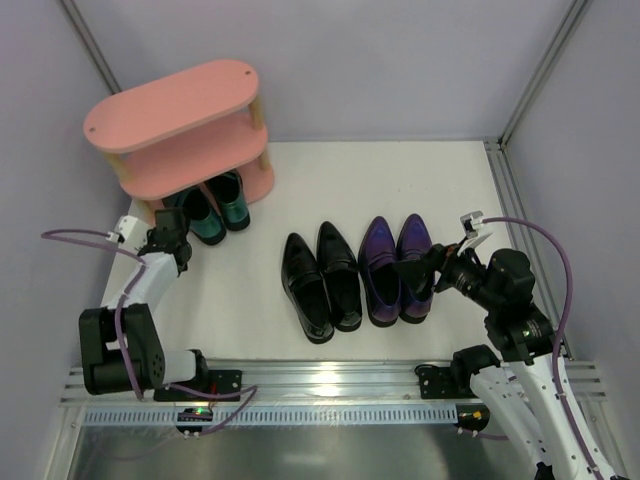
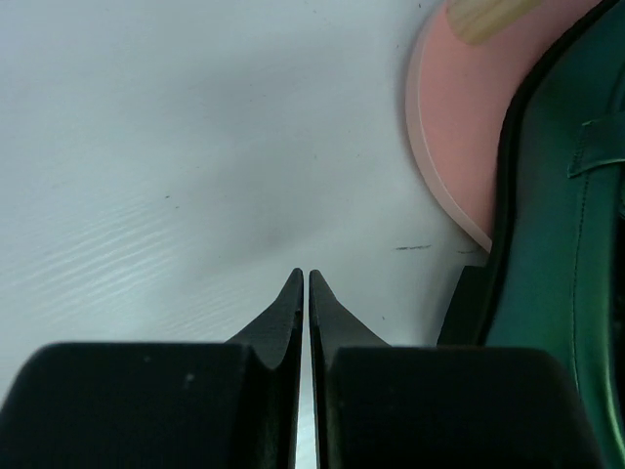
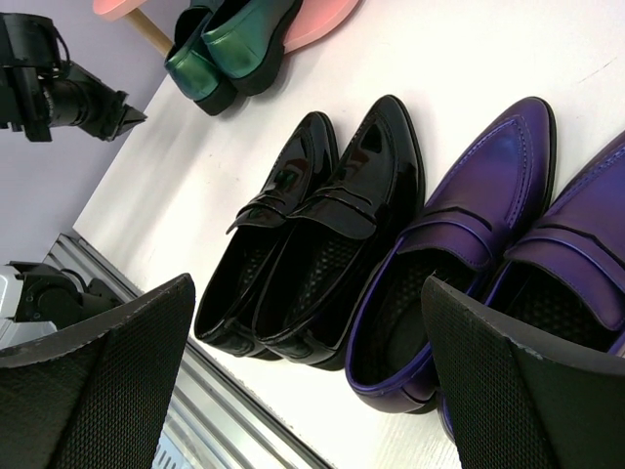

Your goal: Place and organize the shoes onto the shoe shelf

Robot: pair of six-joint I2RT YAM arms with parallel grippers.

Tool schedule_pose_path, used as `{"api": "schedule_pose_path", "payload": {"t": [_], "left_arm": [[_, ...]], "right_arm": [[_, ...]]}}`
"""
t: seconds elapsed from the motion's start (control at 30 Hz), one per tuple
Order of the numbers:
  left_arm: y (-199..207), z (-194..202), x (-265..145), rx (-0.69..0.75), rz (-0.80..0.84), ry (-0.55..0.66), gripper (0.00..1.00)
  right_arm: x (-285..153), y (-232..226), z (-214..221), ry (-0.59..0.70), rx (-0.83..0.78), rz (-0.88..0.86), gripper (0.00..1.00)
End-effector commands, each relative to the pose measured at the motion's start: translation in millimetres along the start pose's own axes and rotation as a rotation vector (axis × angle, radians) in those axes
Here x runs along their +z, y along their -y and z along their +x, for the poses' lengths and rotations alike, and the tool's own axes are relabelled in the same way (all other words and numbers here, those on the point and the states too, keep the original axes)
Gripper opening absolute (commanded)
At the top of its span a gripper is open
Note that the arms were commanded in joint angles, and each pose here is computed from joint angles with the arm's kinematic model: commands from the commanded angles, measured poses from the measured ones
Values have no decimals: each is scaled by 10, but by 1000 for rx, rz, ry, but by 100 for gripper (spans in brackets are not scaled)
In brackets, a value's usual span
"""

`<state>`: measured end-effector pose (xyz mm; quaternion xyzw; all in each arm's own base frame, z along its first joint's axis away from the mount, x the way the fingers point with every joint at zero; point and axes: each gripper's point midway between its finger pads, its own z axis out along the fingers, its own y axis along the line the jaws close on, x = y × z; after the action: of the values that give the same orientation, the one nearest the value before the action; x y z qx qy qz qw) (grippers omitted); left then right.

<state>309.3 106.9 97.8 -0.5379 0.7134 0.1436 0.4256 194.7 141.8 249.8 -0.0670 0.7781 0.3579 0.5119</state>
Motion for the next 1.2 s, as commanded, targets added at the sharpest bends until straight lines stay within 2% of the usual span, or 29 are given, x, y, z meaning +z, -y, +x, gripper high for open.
{"api": "schedule_pose_path", "payload": {"t": [0.0,0.23,0.53,0.93,1.17], "left_arm": [[426,-68,152,-89,155,2,0],[603,-138,367,-127,201,15,0],[693,112,716,-122,183,-54,0],[963,94,857,-152,277,-75,0],[1126,230,996,-169,339,-168,0]], "right_arm": [[-5,-51,4,3,-8,-28,97],[15,-29,29,-6,-3,-24,97],[46,-31,52,-22,2,-33,97],[53,-27,52,-21,3,-34,97],[54,-31,50,-20,2,-36,97]]}}
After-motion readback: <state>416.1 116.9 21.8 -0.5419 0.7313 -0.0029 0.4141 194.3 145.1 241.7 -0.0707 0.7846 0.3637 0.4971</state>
